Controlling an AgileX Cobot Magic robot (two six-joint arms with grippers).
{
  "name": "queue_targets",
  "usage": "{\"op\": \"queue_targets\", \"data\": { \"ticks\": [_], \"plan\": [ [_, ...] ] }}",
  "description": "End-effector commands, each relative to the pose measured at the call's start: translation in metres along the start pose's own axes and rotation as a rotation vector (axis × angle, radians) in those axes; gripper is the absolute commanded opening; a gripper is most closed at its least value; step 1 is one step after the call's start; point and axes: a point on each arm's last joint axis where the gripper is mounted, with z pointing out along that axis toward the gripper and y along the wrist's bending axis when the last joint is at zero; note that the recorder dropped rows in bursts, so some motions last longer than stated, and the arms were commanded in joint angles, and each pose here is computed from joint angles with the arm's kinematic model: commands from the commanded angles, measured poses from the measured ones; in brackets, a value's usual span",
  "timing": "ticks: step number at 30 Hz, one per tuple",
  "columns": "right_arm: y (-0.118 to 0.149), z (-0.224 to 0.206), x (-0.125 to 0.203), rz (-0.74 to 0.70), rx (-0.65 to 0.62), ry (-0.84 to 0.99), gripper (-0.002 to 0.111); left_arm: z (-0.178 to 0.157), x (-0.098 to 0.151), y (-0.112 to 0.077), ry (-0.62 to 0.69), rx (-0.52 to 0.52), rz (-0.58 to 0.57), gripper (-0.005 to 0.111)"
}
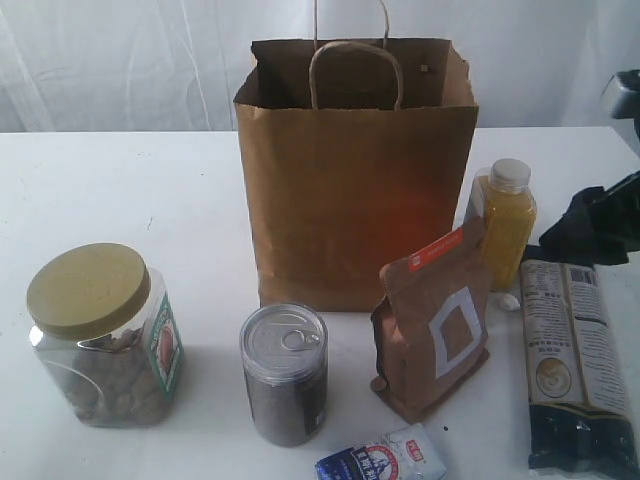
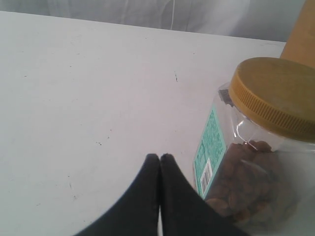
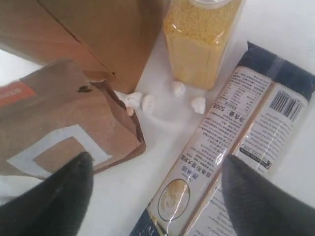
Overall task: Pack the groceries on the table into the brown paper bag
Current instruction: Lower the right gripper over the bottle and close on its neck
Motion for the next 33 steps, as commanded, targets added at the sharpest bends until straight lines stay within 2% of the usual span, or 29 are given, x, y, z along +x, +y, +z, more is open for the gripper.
{"op": "queue_targets", "data": {
  "ticks": [1, 10, 14, 18, 20, 23, 33],
  "plan": [
    [-0.002, -0.001, -0.005, -0.001, 0.025, -0.035, 0.077, 0.0, 0.001, 0.0, 0.0, 0.003, -0.004, 0.0],
    [-0.007, -0.002, -0.015, 0.103, 0.071, -0.147, 0.077, 0.0, 0.001, 0.0, 0.0, 0.003, -0.004, 0.0],
    [0.001, -0.003, -0.02, 0.199, -0.023, -0.191, 0.077, 0.0, 0.001, 0.0, 0.0, 0.003, -0.004, 0.0],
    [0.012, 0.004, -0.029, 0.098, -0.004, -0.254, 0.077, 0.0, 0.001, 0.0, 0.0, 0.003, -0.004, 0.0],
    [0.008, 0.015, -0.035, 0.074, 0.036, -0.281, 0.077, 0.0, 0.001, 0.0, 0.0, 0.003, -0.004, 0.0],
    [0.0, 0.034, -0.04, 0.087, 0.079, -0.292, 0.077, 0.0, 0.001, 0.0, 0.0, 0.003, -0.004, 0.0],
    [-0.003, 0.084, -0.048, 0.059, 0.075, -0.206, 0.077, 0.0, 0.001, 0.0, 0.0, 0.003, -0.004, 0.0]
  ]
}}
